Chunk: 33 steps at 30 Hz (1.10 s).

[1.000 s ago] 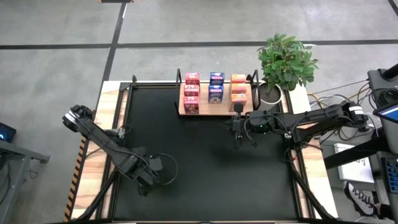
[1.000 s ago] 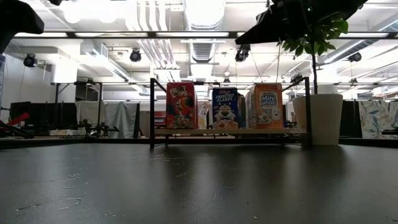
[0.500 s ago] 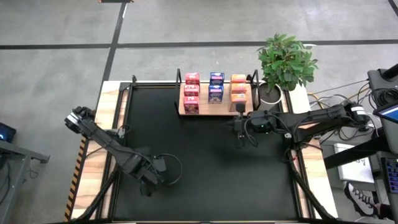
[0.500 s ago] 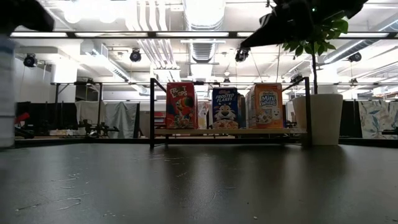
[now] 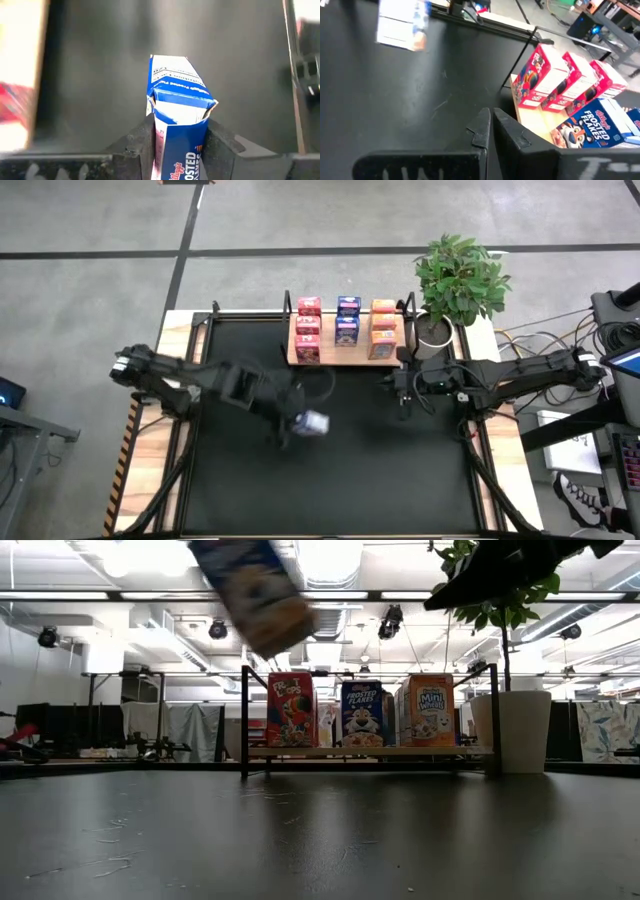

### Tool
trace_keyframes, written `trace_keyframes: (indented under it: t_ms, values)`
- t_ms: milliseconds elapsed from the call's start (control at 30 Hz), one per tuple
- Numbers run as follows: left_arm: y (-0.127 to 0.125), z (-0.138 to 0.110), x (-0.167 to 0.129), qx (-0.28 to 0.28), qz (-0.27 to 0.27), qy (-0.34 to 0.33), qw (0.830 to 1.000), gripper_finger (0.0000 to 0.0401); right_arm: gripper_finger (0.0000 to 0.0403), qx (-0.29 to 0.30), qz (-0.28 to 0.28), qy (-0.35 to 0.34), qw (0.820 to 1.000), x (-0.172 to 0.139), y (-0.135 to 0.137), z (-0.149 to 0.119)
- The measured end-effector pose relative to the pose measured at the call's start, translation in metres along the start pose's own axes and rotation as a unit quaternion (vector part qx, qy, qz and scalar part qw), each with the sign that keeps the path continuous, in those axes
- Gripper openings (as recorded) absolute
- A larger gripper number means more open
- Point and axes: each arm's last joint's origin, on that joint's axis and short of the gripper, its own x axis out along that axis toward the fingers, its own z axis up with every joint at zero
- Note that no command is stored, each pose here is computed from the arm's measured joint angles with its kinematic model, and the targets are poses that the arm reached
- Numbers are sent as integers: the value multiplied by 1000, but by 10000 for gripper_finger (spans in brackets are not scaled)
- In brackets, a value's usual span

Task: Stack cereal on shelf
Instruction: Put the blue cereal box aligned with the other blue cereal boxes on the shelf

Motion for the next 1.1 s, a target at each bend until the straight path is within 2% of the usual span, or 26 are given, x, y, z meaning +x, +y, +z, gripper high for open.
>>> trace_keyframes:
  t_ms: [133,233,500,667,833,1100]
  values:
    - [35,25,-4,45,23,-81,995,112,13,-1,6,-15,1000,-7,3,-1]
    - [65,37,-3,57,53,-127,989,112,13,1,12,-20,1000,-11,6,-3]
    - [134,54,25,15,117,-149,982,112,13,10,19,-24,999,-12,9,-3]
    - [150,58,56,13,114,-114,987,112,13,15,20,-21,999,-12,9,-4]
    - [155,64,66,32,118,-94,988,112,13,18,20,-21,999,-12,9,-4]
    - [165,75,88,27,128,-77,988,113,13,19,20,-20,999,-12,9,-4]
